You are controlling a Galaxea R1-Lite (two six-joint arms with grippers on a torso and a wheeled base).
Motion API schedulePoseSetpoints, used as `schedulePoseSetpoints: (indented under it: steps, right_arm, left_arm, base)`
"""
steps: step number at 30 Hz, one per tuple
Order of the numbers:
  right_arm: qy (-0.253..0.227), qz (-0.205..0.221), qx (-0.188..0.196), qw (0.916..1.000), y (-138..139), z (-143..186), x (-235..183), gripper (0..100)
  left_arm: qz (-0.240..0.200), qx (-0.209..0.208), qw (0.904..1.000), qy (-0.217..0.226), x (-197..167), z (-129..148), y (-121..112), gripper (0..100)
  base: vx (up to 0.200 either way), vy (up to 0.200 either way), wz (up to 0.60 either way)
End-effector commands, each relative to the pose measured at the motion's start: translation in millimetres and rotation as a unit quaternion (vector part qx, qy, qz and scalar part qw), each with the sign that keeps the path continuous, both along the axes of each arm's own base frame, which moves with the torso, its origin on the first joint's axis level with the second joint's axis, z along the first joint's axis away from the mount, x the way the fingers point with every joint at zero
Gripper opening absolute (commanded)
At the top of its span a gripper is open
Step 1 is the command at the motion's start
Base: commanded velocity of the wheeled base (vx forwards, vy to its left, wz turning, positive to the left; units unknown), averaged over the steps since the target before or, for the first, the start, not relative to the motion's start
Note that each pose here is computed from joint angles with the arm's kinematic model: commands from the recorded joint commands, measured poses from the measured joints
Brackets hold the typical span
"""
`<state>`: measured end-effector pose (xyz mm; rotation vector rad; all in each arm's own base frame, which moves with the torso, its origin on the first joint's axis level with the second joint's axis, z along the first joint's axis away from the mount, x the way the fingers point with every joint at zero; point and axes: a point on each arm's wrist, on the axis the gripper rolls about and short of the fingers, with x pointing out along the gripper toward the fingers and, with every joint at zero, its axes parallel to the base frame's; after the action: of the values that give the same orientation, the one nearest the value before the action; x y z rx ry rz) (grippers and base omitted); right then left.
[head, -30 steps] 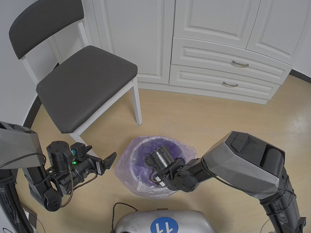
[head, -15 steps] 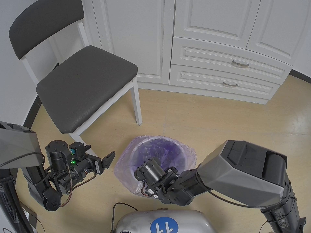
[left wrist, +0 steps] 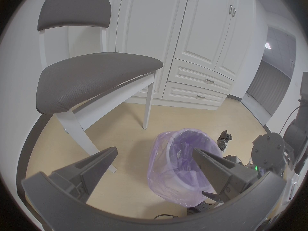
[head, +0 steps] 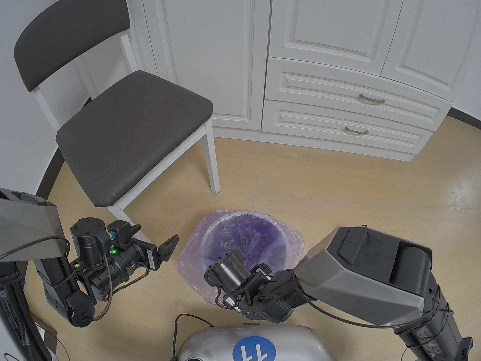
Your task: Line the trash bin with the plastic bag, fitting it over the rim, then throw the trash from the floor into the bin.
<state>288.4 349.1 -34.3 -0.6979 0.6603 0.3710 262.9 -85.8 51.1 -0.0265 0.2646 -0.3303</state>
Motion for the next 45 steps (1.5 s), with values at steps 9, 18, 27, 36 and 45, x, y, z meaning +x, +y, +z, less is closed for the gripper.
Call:
schedulePoseSetpoints:
  steps: [9, 18, 27, 36, 45]
  right_arm:
    - [-0.02, -0.018, 0.013, 0.9996, 11, -22, 42, 100]
    - [-0.015, -0.025, -0.014, 0.9995, 9, -17, 71, 100]
    - [0.005, -0.029, -0.018, 0.9994, 7, -14, 88, 100]
    - [0.014, -0.033, -0.02, 0.9992, 4, -10, 90, 100]
    - [0.02, -0.015, -0.014, 0.9996, 7, 33, 51, 100]
  left_arm:
    - [0.0, 0.003, 1.0, 0.009, 2, -6, 0, 100]
    - [0.001, 0.004, 0.9999, 0.012, 3, -8, -1, 100]
    - [0.001, 0.005, 0.9998, 0.017, 3, -11, -1, 100]
    - [0.0, 0.007, 0.9997, 0.023, 4, -14, -2, 100]
    - [0.001, 0.007, 0.9995, 0.03, 6, -19, -1, 100]
  base:
    - [0.0, 0.0, 0.0]
    - [0.0, 0.0, 0.0]
    - [0.0, 0.0, 0.0]
    - [0.0, 0.0, 0.0]
    - [0.0, 0.0, 0.0]
